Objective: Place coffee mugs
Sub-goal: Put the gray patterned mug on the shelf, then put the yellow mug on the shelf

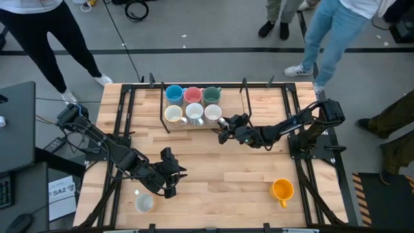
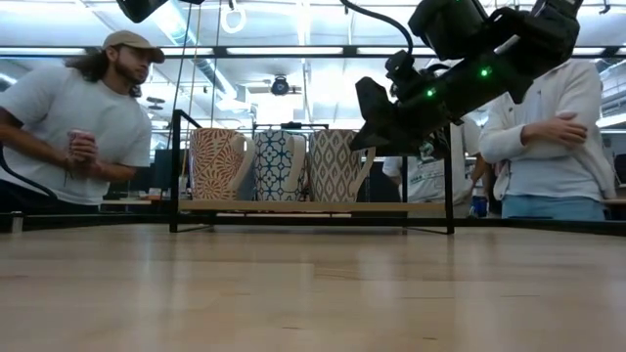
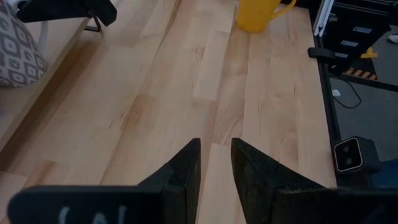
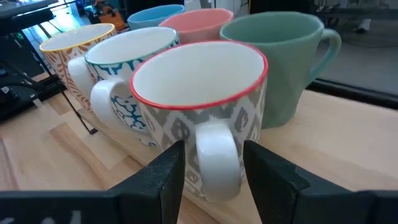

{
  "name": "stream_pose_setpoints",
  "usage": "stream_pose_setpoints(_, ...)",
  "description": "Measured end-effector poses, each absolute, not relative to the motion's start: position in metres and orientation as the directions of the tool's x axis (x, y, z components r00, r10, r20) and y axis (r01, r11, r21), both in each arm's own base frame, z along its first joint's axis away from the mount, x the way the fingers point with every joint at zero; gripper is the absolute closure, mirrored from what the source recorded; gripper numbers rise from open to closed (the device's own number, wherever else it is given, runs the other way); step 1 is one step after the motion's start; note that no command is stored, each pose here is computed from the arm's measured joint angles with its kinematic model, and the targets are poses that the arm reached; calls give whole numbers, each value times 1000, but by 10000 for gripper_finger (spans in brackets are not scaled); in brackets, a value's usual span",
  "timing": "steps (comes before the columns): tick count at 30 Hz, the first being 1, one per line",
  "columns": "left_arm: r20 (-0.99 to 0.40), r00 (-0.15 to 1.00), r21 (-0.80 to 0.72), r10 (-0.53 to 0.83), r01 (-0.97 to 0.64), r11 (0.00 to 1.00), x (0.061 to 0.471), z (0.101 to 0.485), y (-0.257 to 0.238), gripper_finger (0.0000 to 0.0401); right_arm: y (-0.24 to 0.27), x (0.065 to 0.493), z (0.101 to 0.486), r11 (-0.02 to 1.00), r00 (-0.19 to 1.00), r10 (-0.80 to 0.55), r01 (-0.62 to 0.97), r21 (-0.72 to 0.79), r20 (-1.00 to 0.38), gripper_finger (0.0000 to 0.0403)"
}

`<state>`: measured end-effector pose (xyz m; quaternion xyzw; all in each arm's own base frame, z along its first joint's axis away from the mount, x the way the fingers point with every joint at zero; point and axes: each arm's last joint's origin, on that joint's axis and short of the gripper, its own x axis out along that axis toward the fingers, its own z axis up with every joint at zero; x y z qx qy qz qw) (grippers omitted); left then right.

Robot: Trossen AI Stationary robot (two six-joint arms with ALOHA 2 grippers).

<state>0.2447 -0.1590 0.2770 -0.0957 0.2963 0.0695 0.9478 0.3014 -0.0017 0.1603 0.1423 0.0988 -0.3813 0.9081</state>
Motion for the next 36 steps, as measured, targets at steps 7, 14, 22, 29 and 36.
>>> stream_pose_setpoints(7,-575,815,-141,74,-188,972,245,277,-159,305,0,298,180,744,760,-597,644,176,-258,234)
stream_pose_setpoints(14,-575,815,-141,75,-188,972,245,277,-159,305,2,289,211,815,836,-517,547,192,-187,234)
stream_pose_setpoints(22,-575,815,-141,75,-188,972,245,277,-159,305,2,269,252,854,874,-482,484,189,-62,234)
stream_pose_setpoints(29,-575,815,-141,75,-188,972,245,277,-159,305,16,248,284,927,941,-332,315,203,58,234)
stream_pose_setpoints(36,-575,815,-140,75,-188,972,245,277,-159,305,43,227,306,973,985,-91,56,225,150,234)
